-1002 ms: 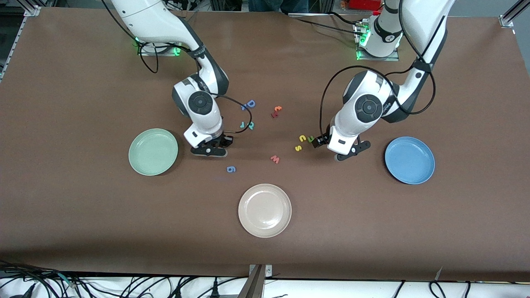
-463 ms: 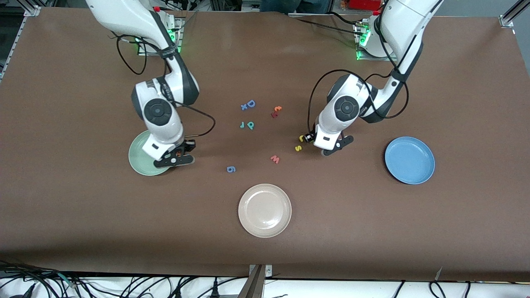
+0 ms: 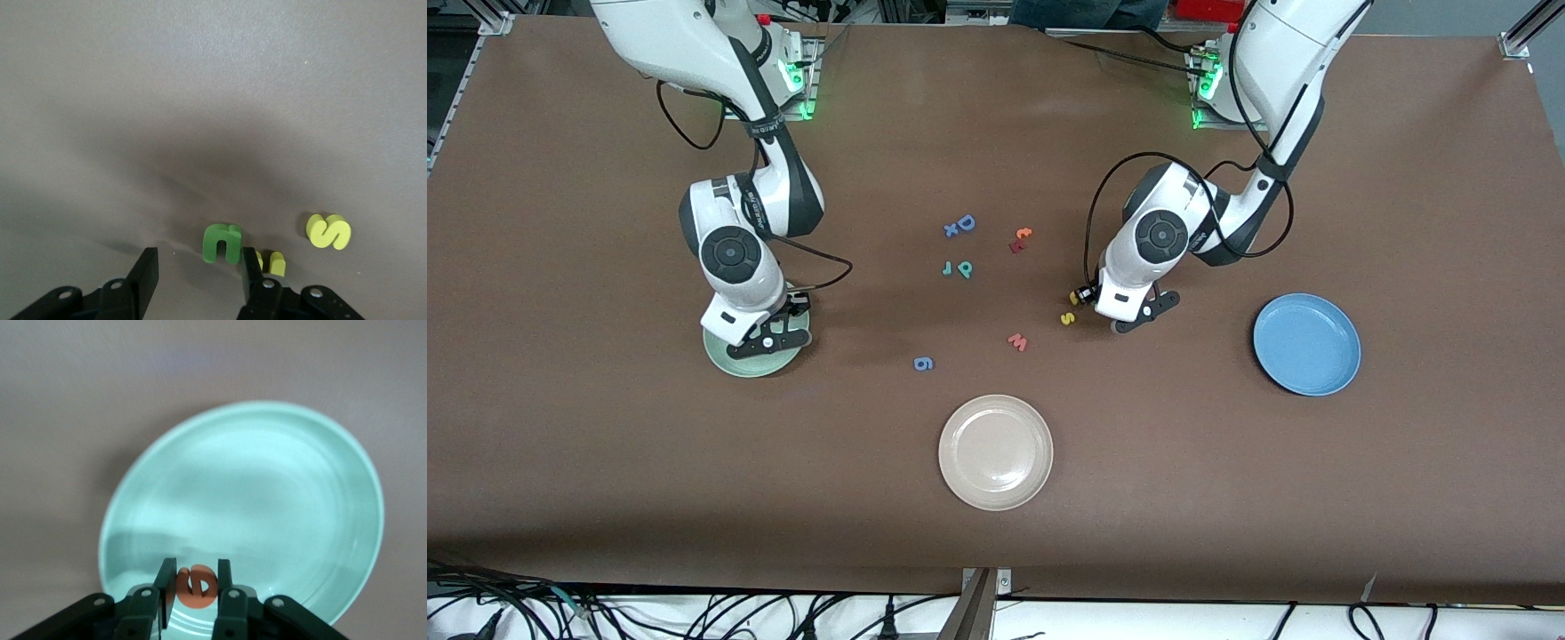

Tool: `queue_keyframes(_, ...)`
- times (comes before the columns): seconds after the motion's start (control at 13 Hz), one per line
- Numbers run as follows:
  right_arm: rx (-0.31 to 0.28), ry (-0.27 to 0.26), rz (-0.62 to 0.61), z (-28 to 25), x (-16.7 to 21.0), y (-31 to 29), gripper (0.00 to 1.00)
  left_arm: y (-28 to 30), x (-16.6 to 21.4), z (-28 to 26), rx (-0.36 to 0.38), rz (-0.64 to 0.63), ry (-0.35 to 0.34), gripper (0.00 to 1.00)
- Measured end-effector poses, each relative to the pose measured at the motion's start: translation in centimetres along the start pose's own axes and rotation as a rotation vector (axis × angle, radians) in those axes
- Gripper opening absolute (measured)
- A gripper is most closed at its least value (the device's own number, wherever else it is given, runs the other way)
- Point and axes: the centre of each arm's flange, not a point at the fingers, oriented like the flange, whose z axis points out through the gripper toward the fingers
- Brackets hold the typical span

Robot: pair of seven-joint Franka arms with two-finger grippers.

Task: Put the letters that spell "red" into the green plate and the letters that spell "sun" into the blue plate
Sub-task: 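Drop the orange letter on the green plate while the left gripper grasps green letter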

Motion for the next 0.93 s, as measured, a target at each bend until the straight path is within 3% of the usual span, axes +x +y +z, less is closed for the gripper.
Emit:
queue_keyframes(0.31, 0.003, -0.008, 0.003, 2.1, -1.6, 0.2, 0.33, 0.3, -0.4, 1.2, -0.001, 0.010, 0.016, 0.59)
queue_keyframes(0.39, 0.005, 0.002, 0.005, 1.6, -1.5, 0.3, 0.39, 0.4, -0.4, 1.2, -0.001, 0.012, 0.018, 0.59)
queue_keyframes(0.54, 0.016, 0.031, 0.011, -0.1, -1.3, 0.6, 0.61, 0.4, -0.4, 1.2, 0.000, 0.012, 0.020, 0.59)
queue_keyframes(0.62, 0.026, 0.042, 0.020, -1.1, -1.2, 0.7, 0.64, 0.4, -0.4, 1.2, 0.000, 0.012, 0.021, 0.59)
queue_keyframes(0.85, 0.139, 0.048, 0.121, -4.3, -1.3, 0.0, 0.63, 0.4, -0.4, 1.1, -0.001, 0.013, 0.024, 0.53)
queue_keyframes(0.93, 0.165, 0.051, 0.149, -5.2, -1.4, -1.3, 0.63, 0.4, -0.4, 0.9, -0.003, 0.013, 0.026, 0.43)
